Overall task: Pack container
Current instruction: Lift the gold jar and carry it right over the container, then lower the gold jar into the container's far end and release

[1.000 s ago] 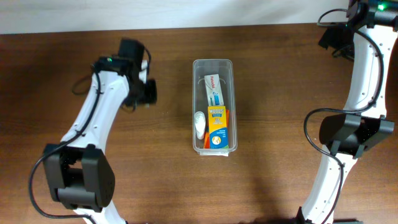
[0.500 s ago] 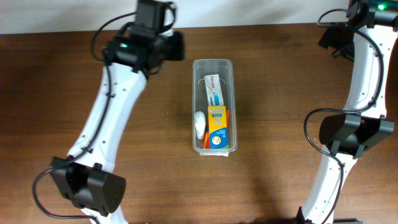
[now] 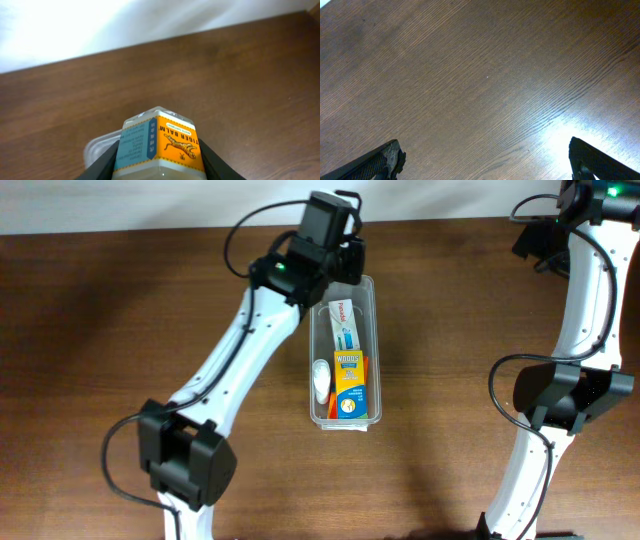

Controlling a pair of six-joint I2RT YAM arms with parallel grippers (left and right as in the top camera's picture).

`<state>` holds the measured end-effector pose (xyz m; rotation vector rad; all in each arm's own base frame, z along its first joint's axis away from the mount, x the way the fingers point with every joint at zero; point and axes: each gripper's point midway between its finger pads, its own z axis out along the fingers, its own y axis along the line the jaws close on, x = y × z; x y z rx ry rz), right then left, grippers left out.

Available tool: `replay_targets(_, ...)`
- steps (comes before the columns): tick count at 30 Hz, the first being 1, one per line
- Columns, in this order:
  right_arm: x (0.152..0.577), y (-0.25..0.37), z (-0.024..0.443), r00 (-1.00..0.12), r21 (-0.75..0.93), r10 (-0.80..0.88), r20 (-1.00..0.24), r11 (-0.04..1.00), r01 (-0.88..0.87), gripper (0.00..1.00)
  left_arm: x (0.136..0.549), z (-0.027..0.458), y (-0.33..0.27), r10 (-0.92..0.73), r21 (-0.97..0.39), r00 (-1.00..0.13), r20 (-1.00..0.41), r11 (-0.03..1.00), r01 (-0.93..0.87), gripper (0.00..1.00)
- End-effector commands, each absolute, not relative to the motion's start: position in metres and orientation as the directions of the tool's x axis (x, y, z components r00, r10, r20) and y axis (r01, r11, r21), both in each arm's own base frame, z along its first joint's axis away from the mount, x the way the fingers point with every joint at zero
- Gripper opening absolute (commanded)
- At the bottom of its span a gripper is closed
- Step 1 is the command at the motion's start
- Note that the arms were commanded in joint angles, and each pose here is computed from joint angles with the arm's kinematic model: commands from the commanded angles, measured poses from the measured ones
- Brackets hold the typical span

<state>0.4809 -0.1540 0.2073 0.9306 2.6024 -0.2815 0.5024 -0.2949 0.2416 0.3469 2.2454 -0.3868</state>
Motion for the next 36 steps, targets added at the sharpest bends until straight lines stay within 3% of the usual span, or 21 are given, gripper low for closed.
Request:
replay_targets(1,0.483,-0.157,0.209,-0.709,-0.071,0.572,-0.413,0.756,0.651,0.98,0.508,0.228,-0.302,0.129,-0.152,-0.638,-0.759,0.918,0.366,0.35)
replay_targets(9,0.483,-0.157,0.209,-0.709,-0.07,0.572,-0.413,0.756,0.651,0.99,0.508,0.164,-0.305,0.184,-0.128,-0.723,-0.666,0.927,0.353,0.35)
replay_targets(36,0.483,-0.157,0.209,-0.709,-0.07,0.572,-0.413,0.756,0.651,0.99,0.479,0.075,-0.296,0.271,-0.088,-0.85,-0.451,0.935,0.345,0.36)
